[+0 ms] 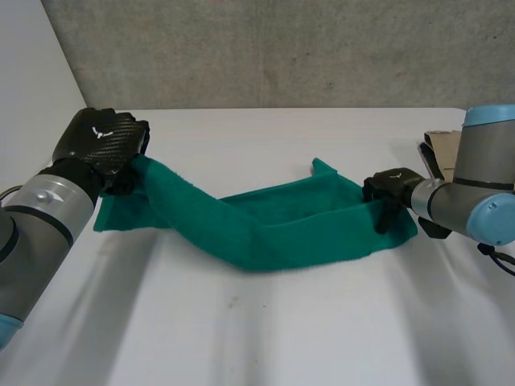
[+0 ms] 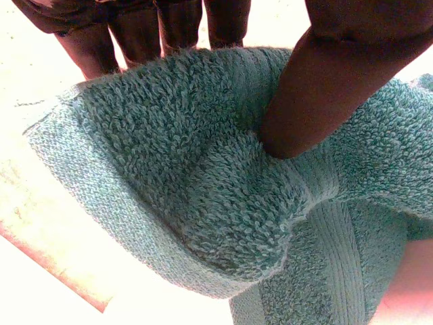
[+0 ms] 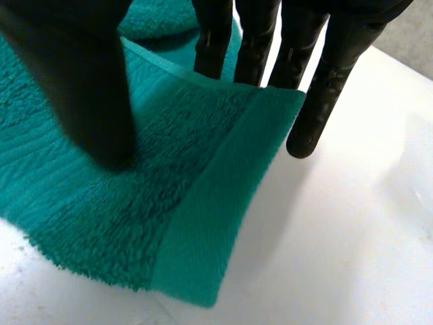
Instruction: Fold the laundry.
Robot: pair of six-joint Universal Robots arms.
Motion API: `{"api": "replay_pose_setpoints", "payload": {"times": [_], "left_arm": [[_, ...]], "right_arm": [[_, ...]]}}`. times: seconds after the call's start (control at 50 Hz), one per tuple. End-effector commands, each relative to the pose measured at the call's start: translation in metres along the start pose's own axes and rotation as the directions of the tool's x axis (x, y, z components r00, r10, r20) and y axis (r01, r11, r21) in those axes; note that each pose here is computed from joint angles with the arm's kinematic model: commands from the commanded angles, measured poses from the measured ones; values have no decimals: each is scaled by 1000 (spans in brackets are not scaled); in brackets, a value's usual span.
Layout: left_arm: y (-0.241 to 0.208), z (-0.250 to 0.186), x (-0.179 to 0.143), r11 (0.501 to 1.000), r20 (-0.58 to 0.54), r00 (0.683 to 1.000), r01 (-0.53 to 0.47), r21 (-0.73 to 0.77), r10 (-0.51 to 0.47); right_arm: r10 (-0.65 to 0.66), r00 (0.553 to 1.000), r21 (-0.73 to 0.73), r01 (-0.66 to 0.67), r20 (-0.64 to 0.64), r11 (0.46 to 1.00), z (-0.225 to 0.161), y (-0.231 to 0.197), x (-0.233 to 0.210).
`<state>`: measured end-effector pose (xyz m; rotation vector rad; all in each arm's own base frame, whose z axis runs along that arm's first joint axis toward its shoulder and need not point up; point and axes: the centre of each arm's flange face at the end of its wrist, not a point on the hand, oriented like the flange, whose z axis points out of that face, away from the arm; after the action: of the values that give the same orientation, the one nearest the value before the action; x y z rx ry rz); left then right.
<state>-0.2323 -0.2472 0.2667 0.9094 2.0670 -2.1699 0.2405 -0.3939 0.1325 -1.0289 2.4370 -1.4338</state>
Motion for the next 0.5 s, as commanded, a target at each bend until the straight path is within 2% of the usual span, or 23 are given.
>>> {"api": "replay_pose_setpoints", "payload": {"times": [0.02, 0.14, 0.24, 0.38, 0.5], "left_arm": [[-2, 2, -2, 1000, 11, 1000, 0, 10, 0], [-6, 5, -9, 1000, 33, 999, -3, 22, 2], [-8, 4, -13, 1000, 43, 999, -14, 25, 13], [-18, -6, -23, 1000, 55, 998, -17, 10, 17], [-14, -10, -28, 999, 27, 1000, -10, -49, 11]], "right_arm": [[-10, 1000, -7, 10, 7, 1000, -11, -11, -2], [-24, 1000, 13, 24, 13, 1000, -53, -43, 3], [-179, 984, 42, 177, 22, 983, -114, -72, -3], [-324, 945, 60, 326, -51, 943, -180, -92, 5], [-338, 941, 47, 339, -23, 940, -201, -88, -5]]}}
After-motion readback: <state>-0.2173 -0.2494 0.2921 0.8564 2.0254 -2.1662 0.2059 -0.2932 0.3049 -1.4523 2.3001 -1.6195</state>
